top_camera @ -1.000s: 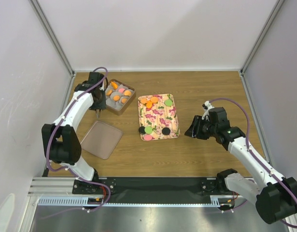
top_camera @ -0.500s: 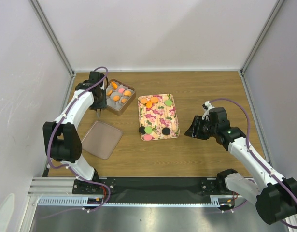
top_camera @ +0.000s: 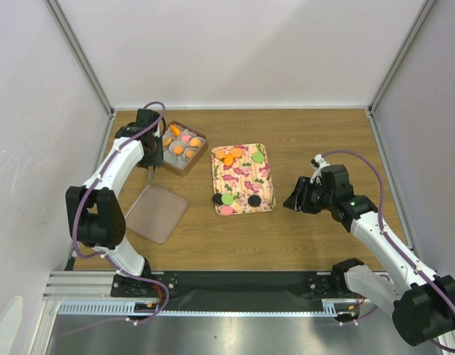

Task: Pack the cookies

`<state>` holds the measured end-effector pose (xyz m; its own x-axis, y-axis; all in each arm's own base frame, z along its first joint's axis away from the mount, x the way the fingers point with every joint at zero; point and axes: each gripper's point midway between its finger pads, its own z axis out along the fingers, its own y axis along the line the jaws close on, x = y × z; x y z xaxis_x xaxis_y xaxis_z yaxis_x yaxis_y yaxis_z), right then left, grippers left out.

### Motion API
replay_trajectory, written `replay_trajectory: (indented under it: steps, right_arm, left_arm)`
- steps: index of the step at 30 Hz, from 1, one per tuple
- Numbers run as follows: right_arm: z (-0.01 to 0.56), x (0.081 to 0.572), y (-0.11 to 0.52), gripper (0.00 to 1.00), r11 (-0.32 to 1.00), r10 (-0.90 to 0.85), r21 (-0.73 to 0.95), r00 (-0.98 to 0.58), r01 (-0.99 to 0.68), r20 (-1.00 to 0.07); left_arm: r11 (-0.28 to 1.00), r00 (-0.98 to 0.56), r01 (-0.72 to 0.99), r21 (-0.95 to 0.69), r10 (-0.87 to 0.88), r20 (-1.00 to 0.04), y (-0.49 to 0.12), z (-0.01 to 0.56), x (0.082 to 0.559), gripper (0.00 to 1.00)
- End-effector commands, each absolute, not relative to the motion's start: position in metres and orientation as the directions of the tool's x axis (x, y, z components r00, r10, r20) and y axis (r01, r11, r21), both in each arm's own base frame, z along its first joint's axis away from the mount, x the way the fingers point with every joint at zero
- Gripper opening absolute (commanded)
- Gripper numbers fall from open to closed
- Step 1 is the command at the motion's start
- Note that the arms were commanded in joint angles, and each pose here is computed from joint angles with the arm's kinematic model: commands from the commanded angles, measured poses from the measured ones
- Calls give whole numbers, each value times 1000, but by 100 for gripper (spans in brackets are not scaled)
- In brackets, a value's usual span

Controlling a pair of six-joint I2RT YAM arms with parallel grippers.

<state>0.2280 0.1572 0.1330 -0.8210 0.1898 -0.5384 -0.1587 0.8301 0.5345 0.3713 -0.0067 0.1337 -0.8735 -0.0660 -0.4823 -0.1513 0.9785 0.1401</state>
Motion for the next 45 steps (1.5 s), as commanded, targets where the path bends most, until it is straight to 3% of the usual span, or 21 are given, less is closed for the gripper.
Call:
replay_trajectory:
  steps: [1,20,32,45]
  right_arm:
    - [141,230,159,48,825,186,534,-800,-188,-570]
    - [138,232,157,48,829,189,530,-802,-179,-567]
    - [136,237,150,48,853,200,501,-794,-148,-574]
    - [132,246,134,48,885,229,459,-780,-84,-583]
  left_arm:
    - [981,-846,-147,123,-61,-529,-6,144,381,46]
    - [991,-801,-113,74,-46,-597,-23,183,371,45]
    - [998,-750,63,13,56,-660,-102,208,340,46]
    - [935,-740,349,-57,238,-630,-217,173,300,47]
